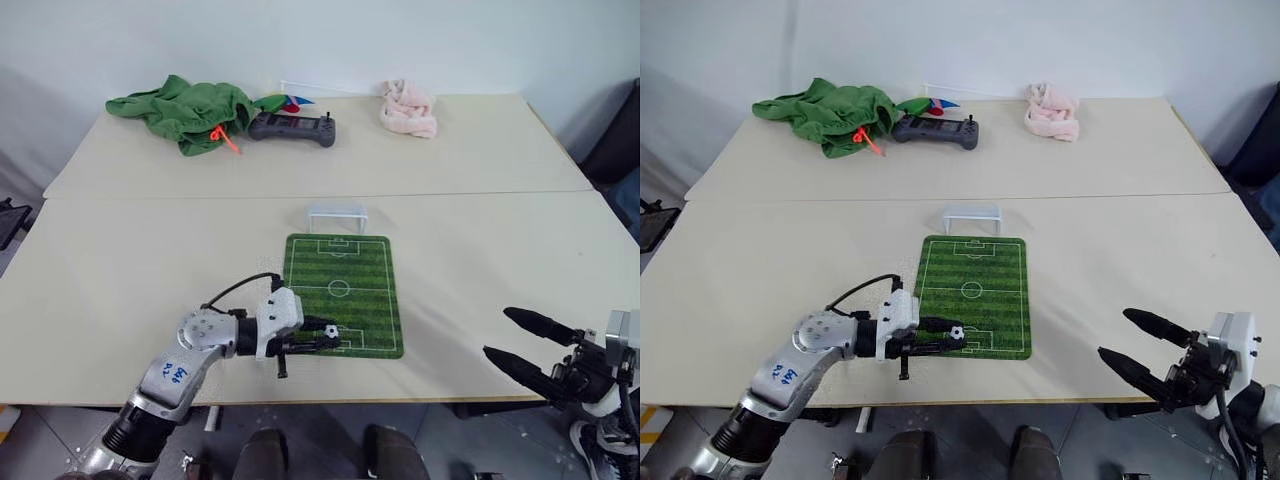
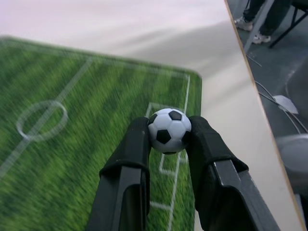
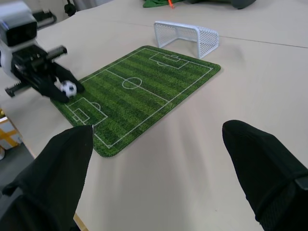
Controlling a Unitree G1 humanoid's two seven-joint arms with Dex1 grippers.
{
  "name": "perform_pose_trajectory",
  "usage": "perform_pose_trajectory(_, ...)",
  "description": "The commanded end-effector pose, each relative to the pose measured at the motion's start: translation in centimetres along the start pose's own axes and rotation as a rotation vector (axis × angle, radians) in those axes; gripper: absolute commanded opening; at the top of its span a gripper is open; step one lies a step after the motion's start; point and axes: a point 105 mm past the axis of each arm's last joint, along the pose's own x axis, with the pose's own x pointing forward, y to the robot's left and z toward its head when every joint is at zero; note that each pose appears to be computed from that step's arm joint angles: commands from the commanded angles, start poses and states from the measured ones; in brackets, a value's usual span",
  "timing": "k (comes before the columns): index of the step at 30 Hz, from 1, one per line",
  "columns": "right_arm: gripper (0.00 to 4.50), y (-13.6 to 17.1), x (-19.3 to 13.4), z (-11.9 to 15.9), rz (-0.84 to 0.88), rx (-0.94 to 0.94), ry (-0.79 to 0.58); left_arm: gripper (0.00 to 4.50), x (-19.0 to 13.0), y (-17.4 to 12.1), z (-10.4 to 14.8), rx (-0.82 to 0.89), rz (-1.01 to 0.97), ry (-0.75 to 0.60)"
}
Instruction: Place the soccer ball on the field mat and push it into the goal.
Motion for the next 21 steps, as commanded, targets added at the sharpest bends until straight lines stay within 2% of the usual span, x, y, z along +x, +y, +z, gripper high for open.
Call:
perform_pose_trajectory(1,4.5,0.2,-0.3,0.9,-0.02,-0.029,-0.04,0.85,0.3,0.1,0.0,0.049,0.002,0.015)
perform_pose_trajectory(21,4.5,0.0,-0.8,0.4,-0.054,-0.012,-0.043,0.85,1.6,0.2,-1.1,0.047,0.016,0.036)
